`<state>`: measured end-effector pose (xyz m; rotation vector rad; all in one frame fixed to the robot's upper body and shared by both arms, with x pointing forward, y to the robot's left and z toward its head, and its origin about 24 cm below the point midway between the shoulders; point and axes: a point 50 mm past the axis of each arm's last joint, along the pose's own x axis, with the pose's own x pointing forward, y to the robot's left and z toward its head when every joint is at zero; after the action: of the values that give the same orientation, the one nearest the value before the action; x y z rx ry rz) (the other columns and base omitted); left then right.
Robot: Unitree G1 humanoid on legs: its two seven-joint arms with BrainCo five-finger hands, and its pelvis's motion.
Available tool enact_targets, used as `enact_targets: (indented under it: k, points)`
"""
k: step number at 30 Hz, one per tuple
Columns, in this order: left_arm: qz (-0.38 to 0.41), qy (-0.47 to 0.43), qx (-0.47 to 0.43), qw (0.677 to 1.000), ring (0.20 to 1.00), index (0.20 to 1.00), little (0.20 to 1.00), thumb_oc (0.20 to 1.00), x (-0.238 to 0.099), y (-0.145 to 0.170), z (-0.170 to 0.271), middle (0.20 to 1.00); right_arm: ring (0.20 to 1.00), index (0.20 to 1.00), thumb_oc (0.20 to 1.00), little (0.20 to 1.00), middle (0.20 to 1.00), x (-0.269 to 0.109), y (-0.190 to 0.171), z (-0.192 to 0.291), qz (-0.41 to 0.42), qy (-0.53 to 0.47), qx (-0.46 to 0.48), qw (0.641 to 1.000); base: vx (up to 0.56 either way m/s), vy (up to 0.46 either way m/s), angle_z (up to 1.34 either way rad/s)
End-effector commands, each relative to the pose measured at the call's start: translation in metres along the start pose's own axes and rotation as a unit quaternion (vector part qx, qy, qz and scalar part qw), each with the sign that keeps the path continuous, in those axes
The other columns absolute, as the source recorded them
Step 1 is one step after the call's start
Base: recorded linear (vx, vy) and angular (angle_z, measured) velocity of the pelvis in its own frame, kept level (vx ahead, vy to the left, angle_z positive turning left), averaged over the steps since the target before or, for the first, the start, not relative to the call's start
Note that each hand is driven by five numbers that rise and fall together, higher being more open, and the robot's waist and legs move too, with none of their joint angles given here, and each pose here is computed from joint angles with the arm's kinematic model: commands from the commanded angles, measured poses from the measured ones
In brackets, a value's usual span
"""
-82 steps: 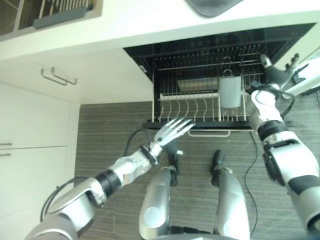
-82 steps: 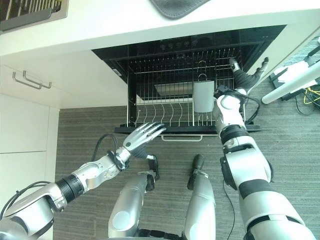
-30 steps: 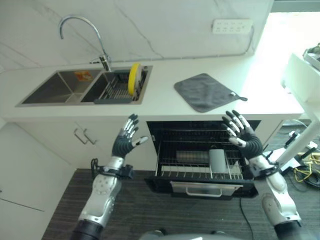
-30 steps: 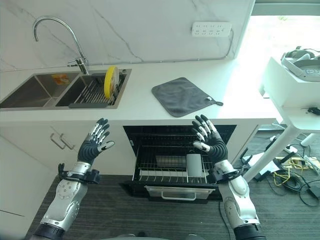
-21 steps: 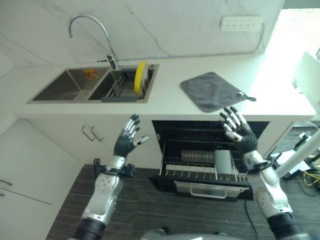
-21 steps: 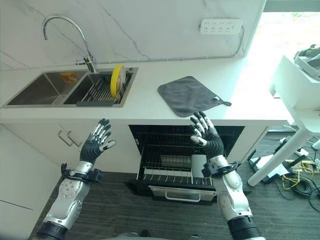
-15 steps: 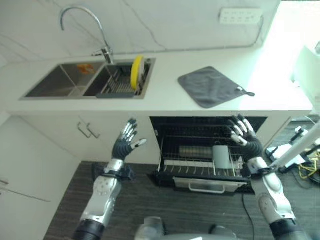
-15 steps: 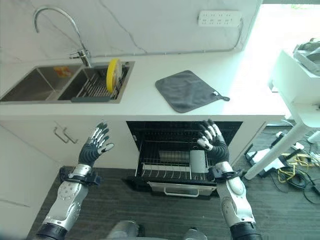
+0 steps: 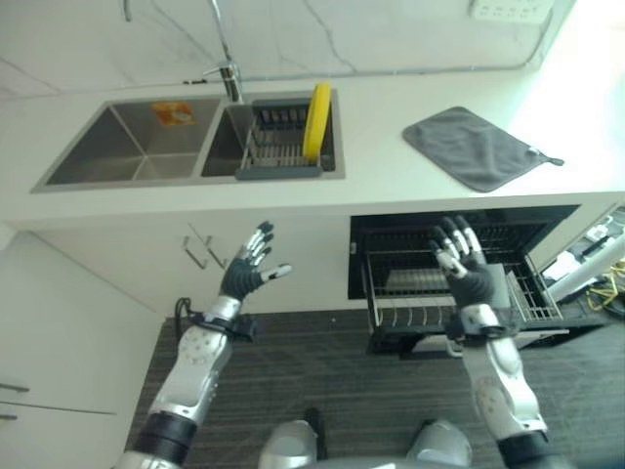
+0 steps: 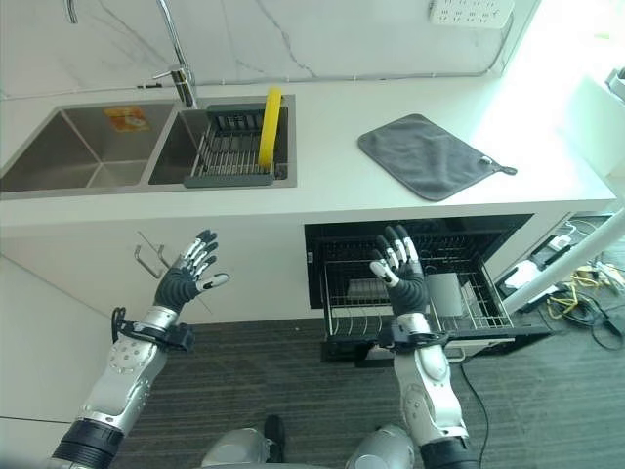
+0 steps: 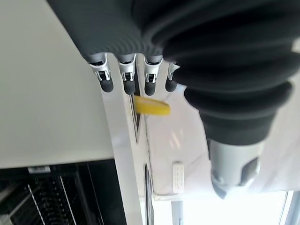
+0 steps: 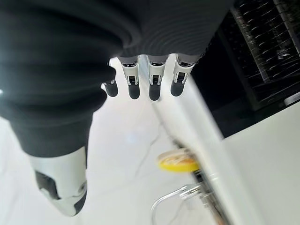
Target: Place the dishes in the dishwasher.
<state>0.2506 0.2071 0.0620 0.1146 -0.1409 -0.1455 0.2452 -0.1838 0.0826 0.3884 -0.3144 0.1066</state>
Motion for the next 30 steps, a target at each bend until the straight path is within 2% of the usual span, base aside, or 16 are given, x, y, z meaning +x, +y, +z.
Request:
enact_targets:
  k: [1, 10, 15, 23, 26, 30]
  points:
    - [-0.014, -0.082, 0.016, 0.996, 1.0, 1.0, 1.0, 1.0, 0.004, 0.001, 0.034, 1.0, 1.0, 1.0, 1.0, 1.0, 1.0, 0.012, -0.01, 0.024, 0.018, -0.064, -0.021, 0.998, -0.09, 0.024, -0.1]
    - [-0.028, -0.063, -0.007, 0.998, 1.0, 1.0, 1.0, 1.0, -0.003, -0.011, 0.02, 1.0, 1.0, 1.0, 1.0, 1.0, 1.0, 0.018, -0.017, 0.03, 0.002, -0.067, -0.034, 0.997, 0.0, -0.049, 0.04]
    - [-0.028, -0.06, -0.017, 0.998, 1.0, 1.0, 1.0, 1.0, -0.005, -0.013, 0.017, 1.0, 1.0, 1.0, 1.0, 1.0, 1.0, 0.019, -0.019, 0.028, -0.008, -0.062, -0.048, 0.997, 0.09, 0.126, -0.34]
    - [0.015, -0.093, -0.039, 0.995, 1.0, 1.0, 1.0, 1.0, -0.009, 0.0, 0.022, 1.0, 1.0, 1.0, 1.0, 1.0, 1.0, 0.011, -0.032, 0.031, -0.051, -0.072, -0.025, 0.996, 0.19, 0.343, -0.5]
    - [0.007, -0.101, -0.035, 0.994, 1.0, 1.0, 1.0, 1.0, -0.005, -0.001, 0.024, 1.0, 1.0, 1.0, 1.0, 1.0, 1.0, 0.01, -0.036, 0.037, -0.065, -0.088, -0.033, 0.993, 0.14, 0.506, -0.82]
    - [-0.042, -0.104, 0.002, 0.994, 1.0, 1.0, 1.0, 1.0, 0.014, -0.015, 0.032, 1.0, 1.0, 1.0, 1.0, 1.0, 1.0, 0.0, -0.051, 0.039, -0.117, -0.097, -0.023, 0.988, 0.2, 0.601, -0.75]
